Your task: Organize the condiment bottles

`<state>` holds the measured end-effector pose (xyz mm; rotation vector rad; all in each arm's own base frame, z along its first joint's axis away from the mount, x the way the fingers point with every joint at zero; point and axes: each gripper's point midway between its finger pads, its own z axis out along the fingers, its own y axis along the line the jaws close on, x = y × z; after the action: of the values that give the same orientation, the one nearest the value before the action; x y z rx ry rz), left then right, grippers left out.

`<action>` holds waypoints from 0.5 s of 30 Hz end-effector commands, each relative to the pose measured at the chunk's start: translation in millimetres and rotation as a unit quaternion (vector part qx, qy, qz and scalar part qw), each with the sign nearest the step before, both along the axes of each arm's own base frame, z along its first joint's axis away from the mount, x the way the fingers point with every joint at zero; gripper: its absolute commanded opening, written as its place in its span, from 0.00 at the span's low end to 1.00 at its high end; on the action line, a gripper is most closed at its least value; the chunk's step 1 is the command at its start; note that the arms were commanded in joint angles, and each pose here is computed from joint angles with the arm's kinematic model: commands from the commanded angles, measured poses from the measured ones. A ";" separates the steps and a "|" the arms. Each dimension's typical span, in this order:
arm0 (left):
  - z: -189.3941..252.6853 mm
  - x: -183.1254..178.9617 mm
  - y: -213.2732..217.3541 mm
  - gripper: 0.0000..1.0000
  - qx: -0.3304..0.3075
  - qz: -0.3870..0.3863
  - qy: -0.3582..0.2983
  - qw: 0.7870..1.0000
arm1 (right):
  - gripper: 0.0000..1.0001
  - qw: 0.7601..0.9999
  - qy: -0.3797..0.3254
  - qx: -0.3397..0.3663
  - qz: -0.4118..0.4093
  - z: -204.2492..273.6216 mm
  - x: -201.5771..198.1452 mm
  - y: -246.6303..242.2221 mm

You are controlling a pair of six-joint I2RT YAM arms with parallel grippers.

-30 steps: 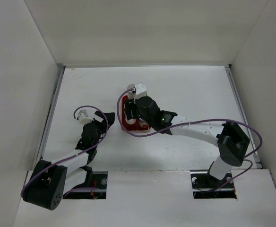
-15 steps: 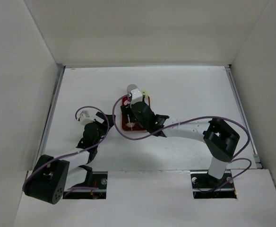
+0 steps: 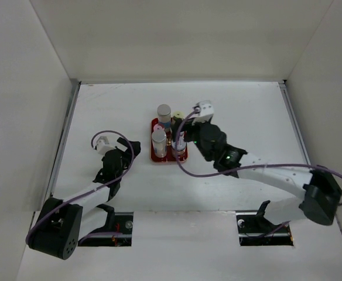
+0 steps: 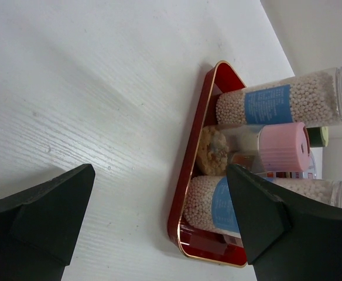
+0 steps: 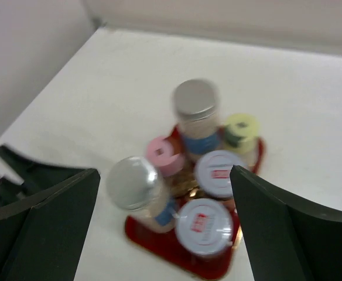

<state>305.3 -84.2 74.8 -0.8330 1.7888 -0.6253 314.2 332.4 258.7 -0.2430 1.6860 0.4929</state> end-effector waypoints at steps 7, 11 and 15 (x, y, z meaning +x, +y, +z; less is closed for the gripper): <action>19.0 12.6 -6.5 1.00 0.030 -0.014 0.007 0.999 | 1.00 0.952 0.003 0.112 -0.286 -35.5 47.8 -206.0; 24.4 11.7 -4.1 1.00 0.037 -0.009 0.002 0.999 | 1.00 0.950 0.037 0.108 -0.291 -62.8 60.0 -224.4; 31.3 10.7 -8.5 1.00 0.040 -0.020 -0.006 0.999 | 1.00 0.954 0.057 0.104 -0.276 -75.9 67.0 -215.3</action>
<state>307.7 -88.3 80.9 -0.7837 1.8610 -0.5618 371.7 98.6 165.7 0.4041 1.7479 0.1394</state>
